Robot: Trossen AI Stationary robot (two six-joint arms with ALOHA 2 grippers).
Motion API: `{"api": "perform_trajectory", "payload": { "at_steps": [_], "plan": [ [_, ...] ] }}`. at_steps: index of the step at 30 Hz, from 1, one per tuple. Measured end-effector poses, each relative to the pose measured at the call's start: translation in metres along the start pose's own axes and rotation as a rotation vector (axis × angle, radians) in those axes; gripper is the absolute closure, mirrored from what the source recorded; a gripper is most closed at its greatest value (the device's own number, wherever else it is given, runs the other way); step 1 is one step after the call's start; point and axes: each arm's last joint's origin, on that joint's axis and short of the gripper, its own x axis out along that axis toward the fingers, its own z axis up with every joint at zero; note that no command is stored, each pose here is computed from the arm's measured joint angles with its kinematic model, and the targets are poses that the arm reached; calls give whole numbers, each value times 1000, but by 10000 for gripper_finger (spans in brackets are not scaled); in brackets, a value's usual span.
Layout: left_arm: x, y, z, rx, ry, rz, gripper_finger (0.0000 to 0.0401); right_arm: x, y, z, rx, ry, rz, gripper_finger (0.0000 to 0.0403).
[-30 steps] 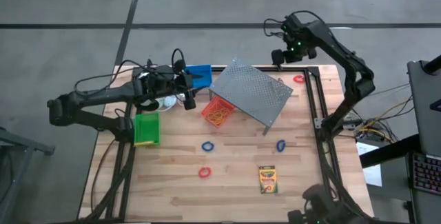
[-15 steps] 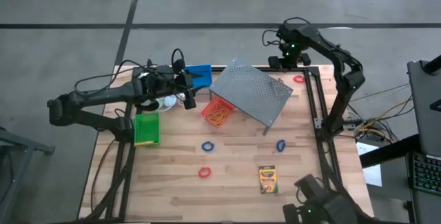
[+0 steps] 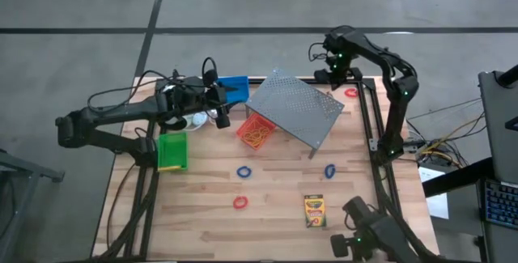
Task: Pick & Place Office Desk Supplies
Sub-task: Put the crayon box into the green bin
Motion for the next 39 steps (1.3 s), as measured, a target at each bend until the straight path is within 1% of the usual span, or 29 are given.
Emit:
{"api": "perform_trajectory", "payload": {
  "at_steps": [12,20,27,39],
  "plan": [
    [0,0,0,3,1,3,212,26,-2,12,16,77,-23,395],
    [0,0,0,3,2,3,212,35,-2,15,21,103,-30,395],
    [0,0,0,3,1,2,212,43,-2,13,-17,151,40,395],
    [0,0,0,0,2,3,212,59,-4,17,-32,90,55,395]
  ]
}}
